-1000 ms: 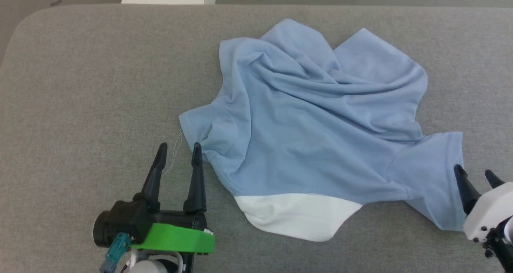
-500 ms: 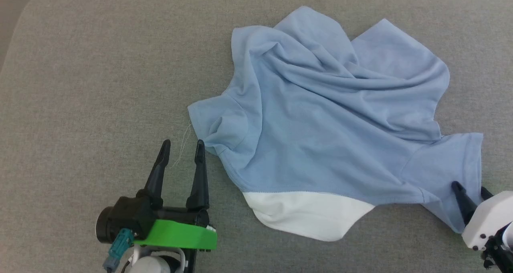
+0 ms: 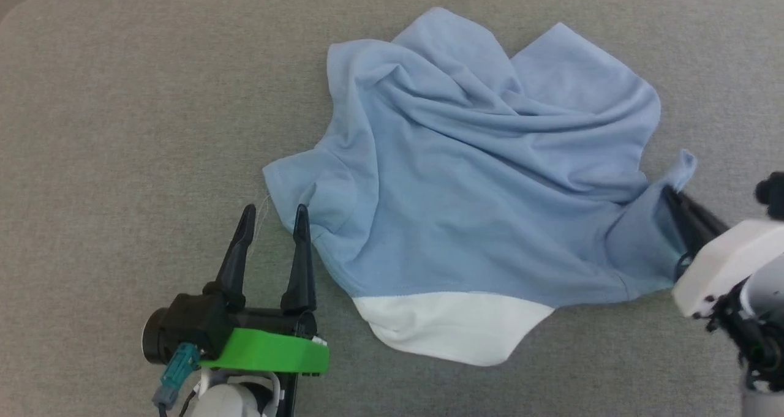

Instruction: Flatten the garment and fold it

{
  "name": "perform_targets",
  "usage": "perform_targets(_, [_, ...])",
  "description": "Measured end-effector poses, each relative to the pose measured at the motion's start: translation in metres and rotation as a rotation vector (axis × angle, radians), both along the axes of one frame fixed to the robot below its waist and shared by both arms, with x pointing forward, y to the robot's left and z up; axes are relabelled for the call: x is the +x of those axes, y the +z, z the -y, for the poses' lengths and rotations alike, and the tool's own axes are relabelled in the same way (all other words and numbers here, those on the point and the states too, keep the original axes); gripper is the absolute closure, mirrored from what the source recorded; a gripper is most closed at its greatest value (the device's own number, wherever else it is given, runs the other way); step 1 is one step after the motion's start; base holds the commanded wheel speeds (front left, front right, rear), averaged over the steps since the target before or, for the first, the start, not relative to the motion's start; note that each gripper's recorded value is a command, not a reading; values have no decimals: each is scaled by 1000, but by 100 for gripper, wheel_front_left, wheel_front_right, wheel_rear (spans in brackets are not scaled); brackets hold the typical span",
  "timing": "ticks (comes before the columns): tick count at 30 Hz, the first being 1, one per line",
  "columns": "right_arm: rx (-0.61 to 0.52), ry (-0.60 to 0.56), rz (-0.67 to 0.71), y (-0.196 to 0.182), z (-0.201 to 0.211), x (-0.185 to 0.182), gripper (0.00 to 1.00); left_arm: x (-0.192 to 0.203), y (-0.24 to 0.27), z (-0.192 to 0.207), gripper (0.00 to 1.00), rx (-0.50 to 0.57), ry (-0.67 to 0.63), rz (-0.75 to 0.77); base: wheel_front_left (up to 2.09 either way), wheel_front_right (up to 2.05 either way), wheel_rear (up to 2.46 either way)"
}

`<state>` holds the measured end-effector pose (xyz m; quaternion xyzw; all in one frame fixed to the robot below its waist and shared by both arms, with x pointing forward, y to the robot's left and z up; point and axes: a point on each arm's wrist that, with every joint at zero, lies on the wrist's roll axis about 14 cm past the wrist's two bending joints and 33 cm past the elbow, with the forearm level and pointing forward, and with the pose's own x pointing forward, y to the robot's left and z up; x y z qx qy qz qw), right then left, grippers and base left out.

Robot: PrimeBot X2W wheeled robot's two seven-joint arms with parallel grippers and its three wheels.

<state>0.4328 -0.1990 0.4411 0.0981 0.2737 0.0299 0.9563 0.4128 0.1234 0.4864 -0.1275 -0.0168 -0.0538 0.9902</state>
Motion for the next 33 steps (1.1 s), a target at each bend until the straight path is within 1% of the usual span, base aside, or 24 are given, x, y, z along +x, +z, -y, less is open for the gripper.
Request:
perform_targets(3, [-54,-46,3,3,27,2,100,4,-1,4,0,-4,-11,1,0,0,0])
perform_targets(9, [-214,-225,-41,-5,110,-12,100,5,-10,3,0,-9,-9,-26,0,0,0])
perform_targets(11, [-233,-280,-42,-6,129,-17,100,4,-12,2,0,-7,-7,-32,0,0,0])
perform_targets(13, [-264,-300,-50,-10,140,-23,100,3,-16,1,0,-5,-8,-45,0,0,0])
perform_targets(14, [-262,-318,-51,-12,145,-26,100,3,-19,1,0,-3,-9,-53,0,0,0])
perform_targets(17, [-257,-334,-53,-17,148,-29,100,0,-28,3,0,8,-28,-88,0,0,0])
perform_targets(20, [-262,-331,-52,-20,147,-30,100,-1,-37,5,0,36,-75,-141,0,0,0])
perform_targets(23, [-251,-320,-46,-22,141,-27,100,7,-39,3,0,98,-139,-187,0,0,0])
perform_targets(28, [-238,-290,-41,-25,129,-21,100,32,-36,-10,0,257,-213,-274,0,0,0])
perform_targets(31, [-228,-276,-40,-26,123,-19,100,41,-43,-9,0,293,-255,-356,0,0,0])
perform_targets(33, [-225,-271,-41,-27,121,-20,100,46,-48,-5,0,294,-281,-403,0,0,0])
